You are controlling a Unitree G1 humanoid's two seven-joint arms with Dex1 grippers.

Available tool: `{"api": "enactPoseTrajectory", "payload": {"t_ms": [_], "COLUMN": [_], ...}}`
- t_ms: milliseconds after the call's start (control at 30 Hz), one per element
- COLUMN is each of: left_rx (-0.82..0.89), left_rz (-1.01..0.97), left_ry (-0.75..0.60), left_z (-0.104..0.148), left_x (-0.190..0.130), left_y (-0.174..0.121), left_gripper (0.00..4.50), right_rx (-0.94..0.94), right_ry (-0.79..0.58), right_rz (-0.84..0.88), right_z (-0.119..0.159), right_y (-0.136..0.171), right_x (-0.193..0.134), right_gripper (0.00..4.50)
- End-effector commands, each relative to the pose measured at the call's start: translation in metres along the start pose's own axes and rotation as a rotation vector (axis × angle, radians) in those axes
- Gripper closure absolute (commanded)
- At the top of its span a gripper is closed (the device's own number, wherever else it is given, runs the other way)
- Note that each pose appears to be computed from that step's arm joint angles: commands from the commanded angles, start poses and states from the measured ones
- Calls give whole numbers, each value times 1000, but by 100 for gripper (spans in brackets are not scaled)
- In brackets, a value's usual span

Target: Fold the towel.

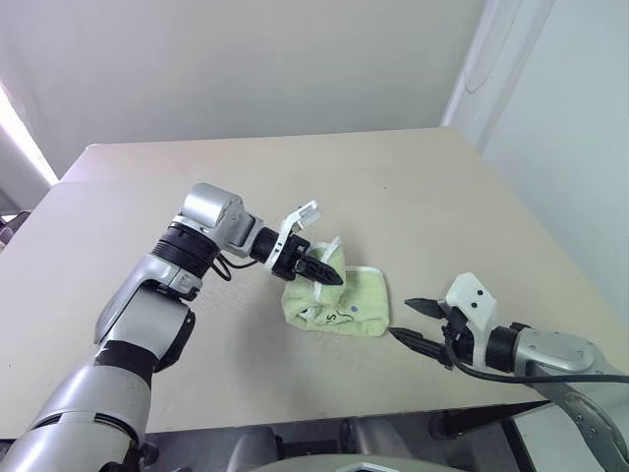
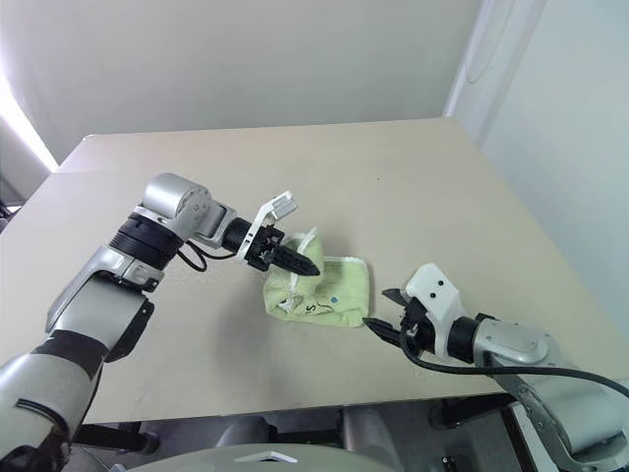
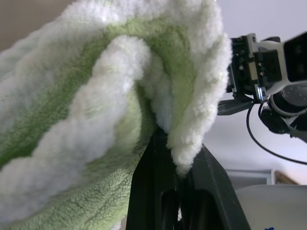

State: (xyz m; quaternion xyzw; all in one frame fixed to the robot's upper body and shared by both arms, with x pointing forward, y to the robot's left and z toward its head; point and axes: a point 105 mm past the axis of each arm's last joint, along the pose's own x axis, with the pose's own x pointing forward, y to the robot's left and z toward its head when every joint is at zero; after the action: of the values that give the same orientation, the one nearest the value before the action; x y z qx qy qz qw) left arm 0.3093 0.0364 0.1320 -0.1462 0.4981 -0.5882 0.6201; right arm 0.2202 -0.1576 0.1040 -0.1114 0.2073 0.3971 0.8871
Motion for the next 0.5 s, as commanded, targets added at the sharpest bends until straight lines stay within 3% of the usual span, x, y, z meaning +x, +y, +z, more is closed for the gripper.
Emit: {"api": "enactPoseTrajectory", "payload": {"t_ms": [33,467,500], "left_rx": [33,34,34], "left_rz": [-65,-37,-35], "left_ry": [-4,38,34], "left_z": [7,10,10], "left_x": [3,26,25], "left_y": [-16,-16,-16], "left_gripper": [446,446,425], "right_rx": [-38,-116,-117], "right_ry": [-36,0,-3], "right_rz": [-12,-8,-9], "right_z": [11,9,10], "right_y": [4,2,2], "right_x": [-5,-3,-4], "right_gripper": [134,134,134]}}
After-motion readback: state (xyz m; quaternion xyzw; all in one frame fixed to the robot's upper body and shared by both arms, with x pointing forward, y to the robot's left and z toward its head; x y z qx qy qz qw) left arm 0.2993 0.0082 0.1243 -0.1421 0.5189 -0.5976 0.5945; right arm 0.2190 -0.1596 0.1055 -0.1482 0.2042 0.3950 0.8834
